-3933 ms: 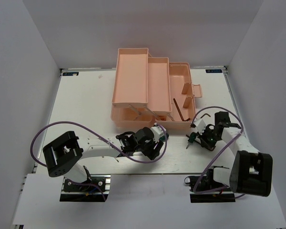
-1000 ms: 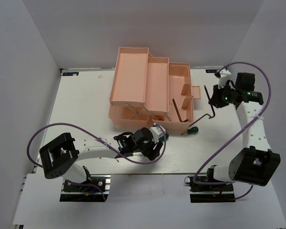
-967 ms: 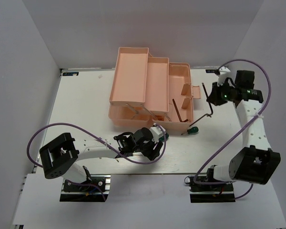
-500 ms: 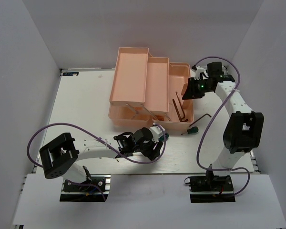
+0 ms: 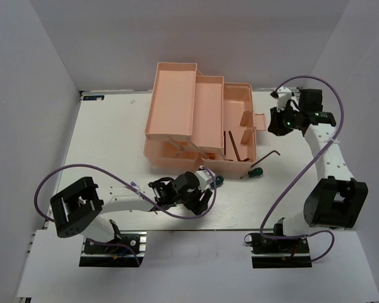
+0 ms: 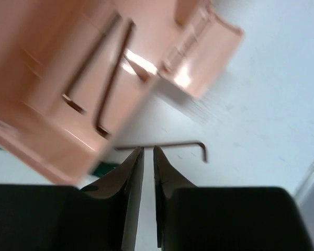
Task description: Sort the tools into containers
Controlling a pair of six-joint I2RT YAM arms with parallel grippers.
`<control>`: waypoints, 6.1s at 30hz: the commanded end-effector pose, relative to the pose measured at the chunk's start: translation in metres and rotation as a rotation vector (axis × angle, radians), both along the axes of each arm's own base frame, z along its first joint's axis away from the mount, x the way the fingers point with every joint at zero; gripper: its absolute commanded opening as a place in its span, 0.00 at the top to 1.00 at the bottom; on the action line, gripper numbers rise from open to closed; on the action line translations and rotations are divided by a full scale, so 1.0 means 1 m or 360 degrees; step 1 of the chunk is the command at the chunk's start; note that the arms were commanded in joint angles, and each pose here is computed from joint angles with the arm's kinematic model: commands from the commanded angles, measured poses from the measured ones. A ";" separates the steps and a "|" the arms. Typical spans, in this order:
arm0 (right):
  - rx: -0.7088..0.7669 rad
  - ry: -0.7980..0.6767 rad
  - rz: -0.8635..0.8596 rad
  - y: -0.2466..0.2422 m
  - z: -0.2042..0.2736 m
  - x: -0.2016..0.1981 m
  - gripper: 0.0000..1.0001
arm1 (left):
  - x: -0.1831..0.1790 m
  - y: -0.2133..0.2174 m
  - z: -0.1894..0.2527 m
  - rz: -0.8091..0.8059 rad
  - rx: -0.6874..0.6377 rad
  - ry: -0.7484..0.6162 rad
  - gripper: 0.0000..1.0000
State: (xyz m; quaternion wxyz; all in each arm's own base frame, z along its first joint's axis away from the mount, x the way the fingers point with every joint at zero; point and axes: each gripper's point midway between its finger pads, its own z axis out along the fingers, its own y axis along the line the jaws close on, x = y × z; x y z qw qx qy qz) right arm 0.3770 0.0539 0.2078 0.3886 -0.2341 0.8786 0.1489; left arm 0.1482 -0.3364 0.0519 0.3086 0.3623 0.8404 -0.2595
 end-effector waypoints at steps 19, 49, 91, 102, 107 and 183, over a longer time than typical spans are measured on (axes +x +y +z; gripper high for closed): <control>-0.0747 -0.0190 0.1406 -0.073 -0.150 0.025 0.68 | 0.003 -0.012 -0.009 -0.0004 0.0025 0.0019 0.27; -0.0685 0.0116 0.2190 -0.076 -0.218 -0.009 0.64 | 0.005 -0.017 -0.013 0.0016 0.0049 0.0053 0.27; -0.0936 0.0200 0.0974 -0.130 -0.135 -0.029 1.00 | 0.002 -0.008 0.023 0.0026 -0.0096 -0.0024 0.27; -0.0883 -0.0007 0.0812 -0.140 -0.068 -0.056 1.00 | 0.002 -0.007 0.033 0.0016 -0.0133 -0.0053 0.27; -0.0709 -0.0222 0.0781 -0.100 -0.015 -0.063 1.00 | 0.003 -0.008 0.031 0.0007 -0.0128 -0.0063 0.27; -0.0225 -0.0495 0.1058 0.011 -0.120 -0.128 0.18 | 0.286 -0.046 0.200 0.0888 0.0233 -0.0967 0.92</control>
